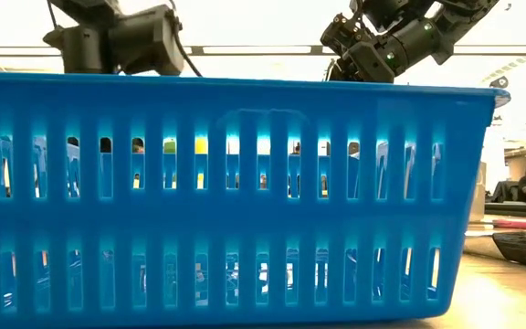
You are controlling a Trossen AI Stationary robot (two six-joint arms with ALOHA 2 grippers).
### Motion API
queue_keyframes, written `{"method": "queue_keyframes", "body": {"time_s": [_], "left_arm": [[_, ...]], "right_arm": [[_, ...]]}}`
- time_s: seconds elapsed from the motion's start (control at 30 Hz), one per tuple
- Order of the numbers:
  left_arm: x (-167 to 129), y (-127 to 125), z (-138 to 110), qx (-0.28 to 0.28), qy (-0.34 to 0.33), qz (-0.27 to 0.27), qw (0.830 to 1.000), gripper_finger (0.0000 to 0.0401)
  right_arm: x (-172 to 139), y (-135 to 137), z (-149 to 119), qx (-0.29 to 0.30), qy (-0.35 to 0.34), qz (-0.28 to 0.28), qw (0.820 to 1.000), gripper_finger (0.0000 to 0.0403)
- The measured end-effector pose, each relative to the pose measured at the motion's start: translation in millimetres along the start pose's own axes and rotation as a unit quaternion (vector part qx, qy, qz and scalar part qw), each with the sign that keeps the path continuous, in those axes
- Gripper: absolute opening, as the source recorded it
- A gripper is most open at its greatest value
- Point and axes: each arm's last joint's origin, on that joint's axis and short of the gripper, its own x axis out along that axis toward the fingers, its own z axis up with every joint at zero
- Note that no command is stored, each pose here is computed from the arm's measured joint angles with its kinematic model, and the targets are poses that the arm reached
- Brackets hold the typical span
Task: Pick & Place Paint Supplies
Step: Put the blue paintbrush into the gray bin
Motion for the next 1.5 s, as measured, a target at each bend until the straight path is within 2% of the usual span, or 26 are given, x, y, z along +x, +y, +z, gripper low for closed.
{"method": "queue_keyframes", "body": {"time_s": [0.57, 0.8, 1.07, 1.3, 1.5], "left_arm": [[-33, -35, 31, 0.069, -0.092, -0.024, 0.993, 0.0007], [-19, -49, 61, 0.090, -0.081, 0.003, 0.993, 0.0007], [-11, -61, 94, 0.093, -0.089, 0.004, 0.992, 0.0007], [-3, -66, 101, 0.091, -0.092, 0.000, 0.992, 0.0007], [16, -69, 101, 0.094, -0.073, 0.000, 0.993, 0.0007]], "right_arm": [[0, 0, 0, 0.000, -0.001, 0.000, 1.000, 0.0064], [0, 0, 0, 0.000, -0.002, 0.000, 1.000, 0.0064], [0, 0, 1, 0.000, -0.002, 0.000, 1.000, 0.0064], [0, 0, 1, 0.000, -0.002, -0.001, 1.000, 0.0064], [0, 0, 0, 0.000, -0.002, -0.001, 1.000, 0.0064]]}}
